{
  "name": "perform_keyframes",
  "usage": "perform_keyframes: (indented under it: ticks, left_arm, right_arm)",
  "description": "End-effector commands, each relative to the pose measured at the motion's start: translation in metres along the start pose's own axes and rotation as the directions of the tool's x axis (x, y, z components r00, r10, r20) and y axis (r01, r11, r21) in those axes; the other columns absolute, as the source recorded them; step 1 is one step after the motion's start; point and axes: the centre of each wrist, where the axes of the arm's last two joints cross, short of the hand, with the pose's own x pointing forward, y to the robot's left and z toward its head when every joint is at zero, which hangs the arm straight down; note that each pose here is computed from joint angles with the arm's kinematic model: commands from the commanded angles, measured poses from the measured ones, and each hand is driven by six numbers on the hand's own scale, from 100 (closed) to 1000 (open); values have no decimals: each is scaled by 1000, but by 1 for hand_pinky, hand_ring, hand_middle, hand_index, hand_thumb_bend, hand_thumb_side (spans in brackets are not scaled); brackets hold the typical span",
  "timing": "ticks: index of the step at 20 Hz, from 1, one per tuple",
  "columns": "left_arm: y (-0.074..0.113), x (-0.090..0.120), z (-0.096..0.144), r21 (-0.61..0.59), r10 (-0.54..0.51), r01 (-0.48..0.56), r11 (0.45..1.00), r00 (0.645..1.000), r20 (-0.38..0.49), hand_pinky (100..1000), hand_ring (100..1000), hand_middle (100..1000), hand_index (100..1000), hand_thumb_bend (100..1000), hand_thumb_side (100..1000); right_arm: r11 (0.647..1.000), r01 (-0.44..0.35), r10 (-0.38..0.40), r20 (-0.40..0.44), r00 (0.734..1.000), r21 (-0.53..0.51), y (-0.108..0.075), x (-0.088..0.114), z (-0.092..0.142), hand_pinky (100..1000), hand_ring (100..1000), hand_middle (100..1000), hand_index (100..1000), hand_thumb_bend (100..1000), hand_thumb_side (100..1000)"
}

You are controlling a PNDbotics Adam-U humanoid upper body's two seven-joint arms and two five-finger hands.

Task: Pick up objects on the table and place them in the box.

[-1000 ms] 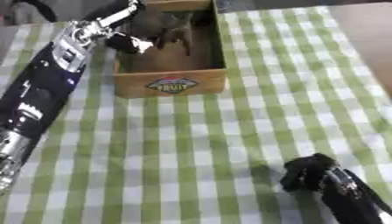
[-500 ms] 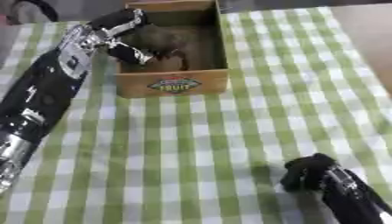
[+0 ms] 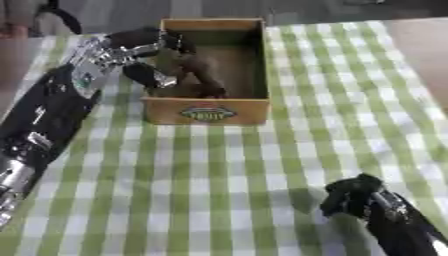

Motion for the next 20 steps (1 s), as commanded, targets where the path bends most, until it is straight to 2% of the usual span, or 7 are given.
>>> perform_keyframes:
  ticks: [1,2,8,10,12,20]
  left_arm:
    - [13,3,2,38,-20,18,999,999,43,777,777,800,869,125,664]
    - [11,4,2,56,-8,6,998,999,49,768,767,791,860,100,670]
    - [1,11,6,176,68,-82,981,994,82,701,670,702,791,100,687]
    - [-9,17,7,219,102,-123,968,989,103,646,624,655,761,100,638]
    - [-19,24,9,267,131,-163,950,983,132,610,597,621,740,100,633]
    - [-61,59,32,403,225,-309,862,944,242,554,540,562,707,100,595]
  right_arm:
    - [1000,-15,16,56,998,-13,-10,18,0,612,612,535,698,100,928]
    - [1000,-9,11,69,998,-19,-11,22,0,613,612,536,698,100,910]
    - [998,18,-10,123,992,-59,-18,35,4,612,612,537,699,100,848]
    - [997,23,-14,138,990,-69,-19,38,5,610,613,538,699,100,853]
    - [997,28,-16,149,989,-77,-21,41,6,603,613,538,699,100,827]
    - [991,29,-1,213,977,-129,-30,57,12,581,612,540,700,100,761]
